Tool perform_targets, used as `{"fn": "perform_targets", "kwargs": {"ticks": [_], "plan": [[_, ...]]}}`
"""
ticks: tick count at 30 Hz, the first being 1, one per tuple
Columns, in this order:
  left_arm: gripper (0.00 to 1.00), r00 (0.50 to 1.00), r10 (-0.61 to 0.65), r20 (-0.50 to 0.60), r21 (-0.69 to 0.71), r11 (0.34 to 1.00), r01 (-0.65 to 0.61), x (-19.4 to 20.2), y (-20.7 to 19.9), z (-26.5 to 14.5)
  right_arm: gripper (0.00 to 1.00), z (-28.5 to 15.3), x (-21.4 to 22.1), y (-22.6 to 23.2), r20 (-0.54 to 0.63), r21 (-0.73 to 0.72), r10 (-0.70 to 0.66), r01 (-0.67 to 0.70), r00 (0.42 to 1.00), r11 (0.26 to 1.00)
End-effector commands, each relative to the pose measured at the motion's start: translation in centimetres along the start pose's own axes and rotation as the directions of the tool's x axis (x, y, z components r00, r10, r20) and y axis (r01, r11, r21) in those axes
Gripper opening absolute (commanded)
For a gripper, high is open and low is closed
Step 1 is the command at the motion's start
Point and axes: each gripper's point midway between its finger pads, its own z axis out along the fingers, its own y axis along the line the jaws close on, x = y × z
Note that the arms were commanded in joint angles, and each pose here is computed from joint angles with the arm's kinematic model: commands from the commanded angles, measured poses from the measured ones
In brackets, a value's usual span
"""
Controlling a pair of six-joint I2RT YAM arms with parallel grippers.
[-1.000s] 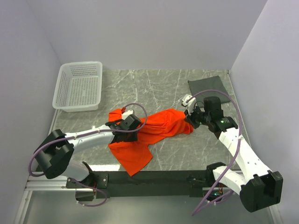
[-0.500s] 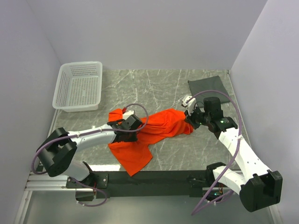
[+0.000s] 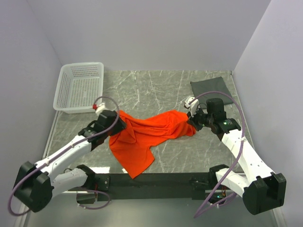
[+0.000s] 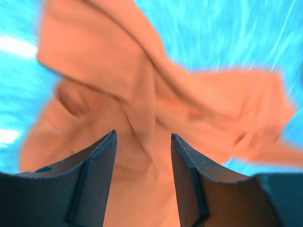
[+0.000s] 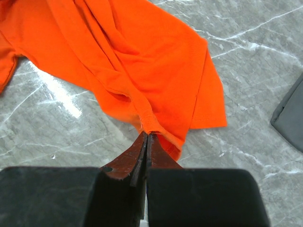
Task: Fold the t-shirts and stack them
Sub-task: Flatten the tshirt out
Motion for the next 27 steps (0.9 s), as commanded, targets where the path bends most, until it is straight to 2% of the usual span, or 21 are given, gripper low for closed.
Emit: {"fn": "perform_targets", "kwargs": {"ticks": [1, 5, 10, 17, 21, 23, 27], "plan": [[0.53, 0.988, -0.149, 0.04, 0.107, 0.984, 0.144, -2.5, -1.0, -0.2, 0.0, 0.0, -0.8, -0.3, 0.032, 0.004, -0.001, 0.001, 0.999, 1.0], [0.52, 0.969, -0.242, 0.041, 0.071, 0.969, 0.238, -4.3, -0.3, 0.8, 0.0, 0.0, -0.8, -0.4, 0.033, 0.007, -0.004, 0.004, 0.999, 1.0], [0.5, 0.959, -0.282, -0.011, -0.011, 0.959, 0.282, -3.5, 0.5, 2.7, 0.0, -0.1, -0.7, -0.4, 0.033, 0.01, -0.002, 0.001, 0.999, 1.0], [0.49, 0.95, -0.314, -0.01, -0.022, 0.949, 0.313, -2.9, 1.5, 3.6, 0.0, 0.1, -0.6, -0.4, 0.028, 0.005, 0.001, -0.001, 1.0, 1.0], [0.49, 0.958, -0.28, -0.058, 0.02, 0.959, 0.281, -2.3, 0.6, 3.9, 0.0, 0.1, -0.6, -0.4, 0.026, 0.004, 0.001, -0.001, 1.0, 1.0], [0.43, 0.971, -0.217, -0.105, 0.095, 0.969, 0.227, -1.8, -0.6, 3.8, 0.0, 0.1, -0.6, -0.4, 0.026, 0.004, -0.001, 0.001, 1.0, 1.0], [0.41, 0.98, -0.129, -0.155, 0.115, 0.982, 0.147, 0.0, 0.1, 3.5, 0.0, 0.1, -0.6, -0.4, 0.027, 0.006, -0.001, 0.0, 1.0, 1.0]]}}
